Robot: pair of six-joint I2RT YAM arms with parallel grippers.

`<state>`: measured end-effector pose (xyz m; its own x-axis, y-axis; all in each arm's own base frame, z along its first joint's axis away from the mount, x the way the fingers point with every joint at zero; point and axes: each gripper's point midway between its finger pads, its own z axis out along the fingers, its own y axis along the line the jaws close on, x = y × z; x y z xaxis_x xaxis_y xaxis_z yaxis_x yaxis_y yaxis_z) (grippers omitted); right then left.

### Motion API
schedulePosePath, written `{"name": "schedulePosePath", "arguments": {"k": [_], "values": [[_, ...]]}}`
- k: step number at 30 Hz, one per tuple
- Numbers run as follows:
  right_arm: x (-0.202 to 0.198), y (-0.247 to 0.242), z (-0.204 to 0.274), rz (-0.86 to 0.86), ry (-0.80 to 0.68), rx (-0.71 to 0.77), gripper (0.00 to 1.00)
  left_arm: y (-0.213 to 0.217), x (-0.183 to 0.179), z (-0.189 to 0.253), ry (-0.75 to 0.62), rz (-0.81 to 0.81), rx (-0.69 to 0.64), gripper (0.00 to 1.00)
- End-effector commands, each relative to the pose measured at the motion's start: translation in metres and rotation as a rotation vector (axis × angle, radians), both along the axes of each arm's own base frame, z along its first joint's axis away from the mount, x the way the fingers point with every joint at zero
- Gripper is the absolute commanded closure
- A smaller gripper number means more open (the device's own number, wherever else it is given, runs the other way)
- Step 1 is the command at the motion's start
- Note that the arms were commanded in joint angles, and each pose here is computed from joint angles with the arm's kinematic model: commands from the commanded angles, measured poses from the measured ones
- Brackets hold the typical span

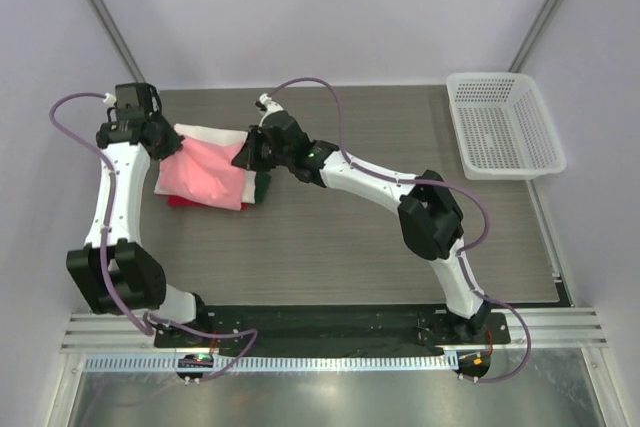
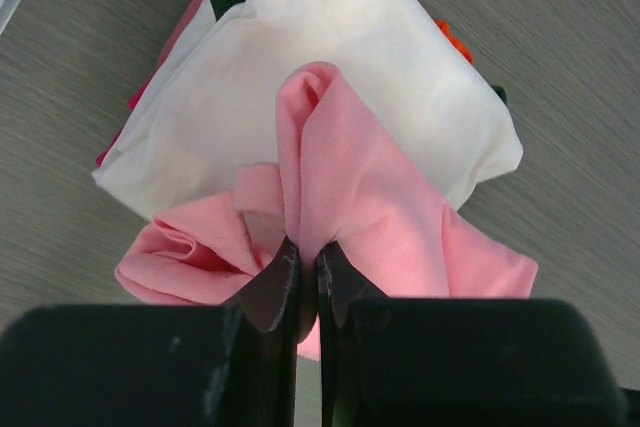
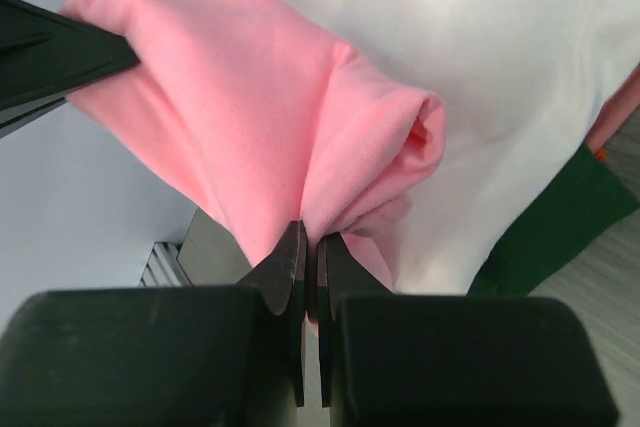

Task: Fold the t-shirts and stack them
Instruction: Neatly place the folded tshirt to the corner

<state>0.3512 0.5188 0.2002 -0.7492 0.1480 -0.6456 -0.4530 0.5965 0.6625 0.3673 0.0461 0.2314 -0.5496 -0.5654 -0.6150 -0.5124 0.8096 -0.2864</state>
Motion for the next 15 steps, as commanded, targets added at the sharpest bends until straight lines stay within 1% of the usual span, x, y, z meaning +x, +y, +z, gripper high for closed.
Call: {"name": "schedulePosePath", "arguments": {"k": [1, 4, 5, 6, 7, 10, 12, 13, 15], "values": [[0.022, 0.014, 0.048, -0.002, -0.14, 0.095, 0.99, 0.005, 0.037, 0.015, -0.102, 0.008, -0.01, 1.0], [0.041, 0.02, 0.029, -0.015, -0.139, 0.08, 0.99, 0.011, 0.058, 0.002, -0.102, 0.03, -0.007, 1.0], [0.053, 0.018, 0.031, -0.025, -0.16, 0.097, 0.99, 0.012, 0.064, -0.001, -0.103, 0.034, -0.008, 1.0], [0.063, 0.021, 0.023, -0.032, -0.163, 0.093, 0.99, 0.013, 0.07, -0.006, -0.099, 0.035, -0.014, 1.0], [0.07, 0.019, 0.019, -0.037, -0.166, 0.095, 0.99, 0.012, 0.082, -0.016, -0.082, 0.026, -0.024, 1.0], [0.099, 0.013, 0.009, -0.06, -0.19, 0.097, 0.99, 0.017, 0.102, -0.037, -0.041, 0.027, -0.022, 1.0], [0.116, 0.007, 0.006, -0.073, -0.203, 0.097, 0.99, 0.021, 0.108, -0.048, -0.018, 0.036, -0.015, 1.0], [0.121, 0.006, -0.007, -0.074, -0.188, 0.09, 0.99, 0.02, 0.112, -0.056, -0.002, 0.029, -0.021, 1.0], [0.127, 0.004, -0.011, -0.053, -0.183, 0.107, 0.95, 0.021, 0.114, -0.062, 0.008, 0.029, -0.02, 0.99]]}}
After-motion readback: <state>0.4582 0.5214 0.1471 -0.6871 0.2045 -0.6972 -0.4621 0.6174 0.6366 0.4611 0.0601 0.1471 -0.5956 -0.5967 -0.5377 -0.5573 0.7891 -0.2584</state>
